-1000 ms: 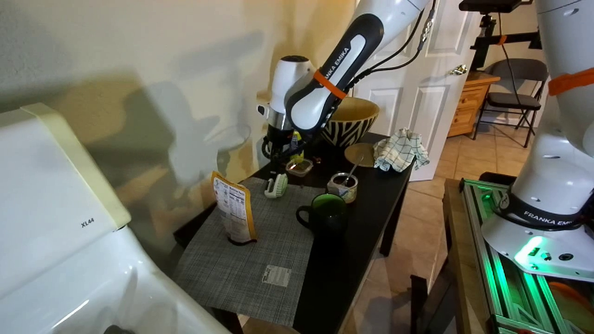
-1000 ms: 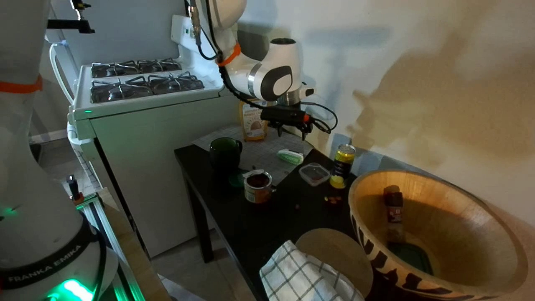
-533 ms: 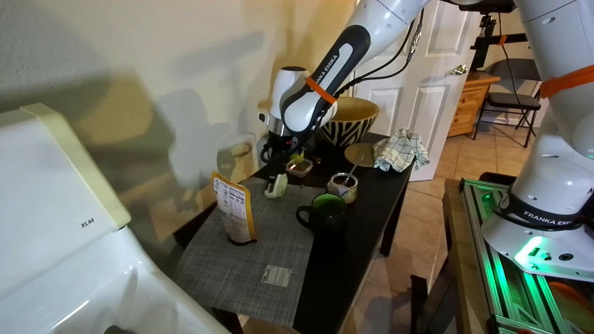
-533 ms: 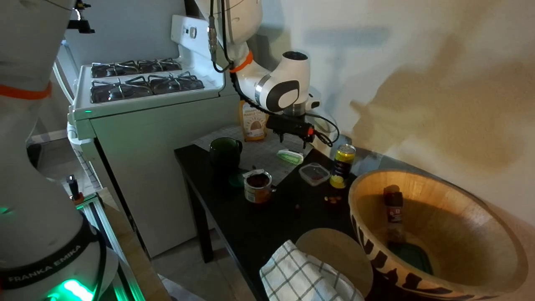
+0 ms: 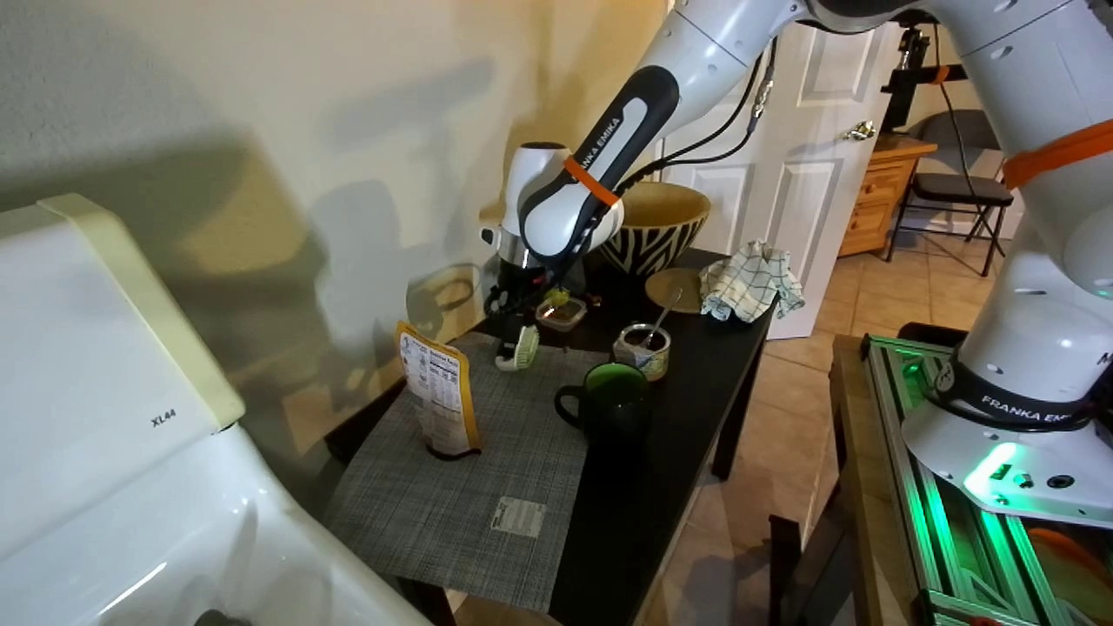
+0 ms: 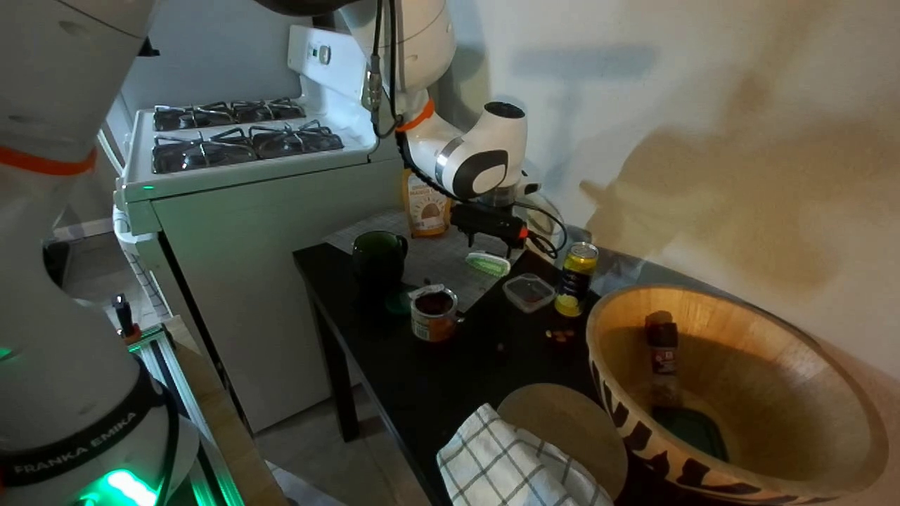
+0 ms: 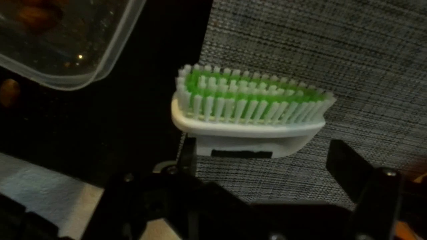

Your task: Use the brush to sweep the contents on the table

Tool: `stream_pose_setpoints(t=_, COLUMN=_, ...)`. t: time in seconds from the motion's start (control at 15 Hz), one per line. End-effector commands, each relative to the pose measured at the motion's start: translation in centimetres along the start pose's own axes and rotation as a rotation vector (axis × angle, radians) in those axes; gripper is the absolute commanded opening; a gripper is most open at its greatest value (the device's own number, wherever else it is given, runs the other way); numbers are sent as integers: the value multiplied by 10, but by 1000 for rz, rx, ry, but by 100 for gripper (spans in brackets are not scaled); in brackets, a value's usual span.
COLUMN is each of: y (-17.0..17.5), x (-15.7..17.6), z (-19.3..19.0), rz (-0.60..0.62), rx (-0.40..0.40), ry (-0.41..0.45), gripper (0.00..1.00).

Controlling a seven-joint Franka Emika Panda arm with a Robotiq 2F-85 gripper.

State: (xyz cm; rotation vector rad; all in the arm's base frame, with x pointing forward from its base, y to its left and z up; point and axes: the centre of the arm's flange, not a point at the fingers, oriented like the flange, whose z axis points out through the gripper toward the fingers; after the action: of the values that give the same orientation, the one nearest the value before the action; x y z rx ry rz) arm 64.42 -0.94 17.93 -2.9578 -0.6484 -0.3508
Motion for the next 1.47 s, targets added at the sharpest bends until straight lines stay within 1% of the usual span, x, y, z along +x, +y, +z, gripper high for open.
stream_pose_setpoints(t=0.0, y=5, x=3, z=7, rz=1, rx=51, ry=-23, gripper=100)
stream_pose_setpoints(t=0.47, y=-3, x=-8, z=-4, rz=22, rx=60, ry=-85, gripper=100)
stream_pose_setpoints(t=0.67, y=-8, x=-11, z=-10, rz=11, rx=58, ry=-95, gripper=100)
stream_pose_setpoints(t=0.87, y=-19, x=-11, z=-16, rz=-26, rx=72, ry=-117, gripper=100)
stream_pose_setpoints(t=1.2, y=-37, x=-13, z=-12, rz=-63, rx=115, ry=-234, gripper=100)
stream_pose_setpoints(t=1.4, y=-47, x=-12, z=-11, rz=-98, rx=128, ry=-265, gripper=100)
